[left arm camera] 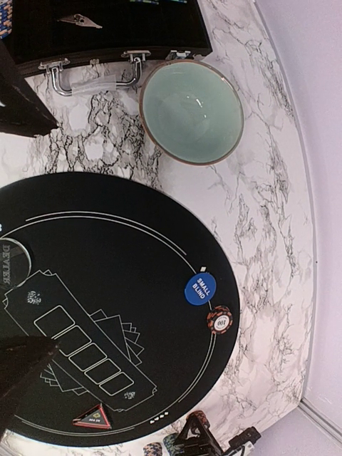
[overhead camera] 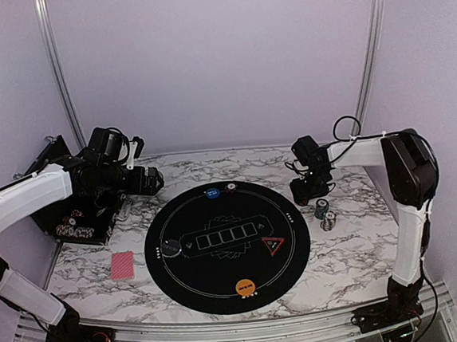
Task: Distribute texas hold em gaming equipment
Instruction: Pick up the poker chip from the pile of poker chips.
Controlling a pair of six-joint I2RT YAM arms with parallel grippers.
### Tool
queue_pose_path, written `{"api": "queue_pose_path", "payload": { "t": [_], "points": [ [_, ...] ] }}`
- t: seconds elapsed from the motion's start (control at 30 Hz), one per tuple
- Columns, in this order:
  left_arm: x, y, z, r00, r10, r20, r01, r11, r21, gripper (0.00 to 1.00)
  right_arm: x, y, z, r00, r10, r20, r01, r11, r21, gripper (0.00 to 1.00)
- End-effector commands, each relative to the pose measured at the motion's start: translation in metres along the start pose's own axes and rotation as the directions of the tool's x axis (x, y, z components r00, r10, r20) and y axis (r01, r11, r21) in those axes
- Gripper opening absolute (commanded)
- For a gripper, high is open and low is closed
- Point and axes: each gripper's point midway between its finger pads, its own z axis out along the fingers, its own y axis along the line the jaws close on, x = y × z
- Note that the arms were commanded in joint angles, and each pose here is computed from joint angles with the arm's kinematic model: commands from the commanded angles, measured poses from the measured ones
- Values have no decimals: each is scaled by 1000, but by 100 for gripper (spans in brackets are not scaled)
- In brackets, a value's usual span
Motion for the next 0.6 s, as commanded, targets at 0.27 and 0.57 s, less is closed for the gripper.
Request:
{"api": "queue_pose_path", "payload": {
  "t": [0.27, 0.57],
  "points": [
    [3, 1, 3, 1000, 0, -18, 0, 1000, 3, 99, -19, 1, -4, 999, 25, 47, -24, 1000, -18, 54],
    [3, 0, 2, 1000, 0, -16, 0, 1000, 5, 99, -18, 2, -4, 999, 33, 41, -32, 999, -25, 42]
  ]
}}
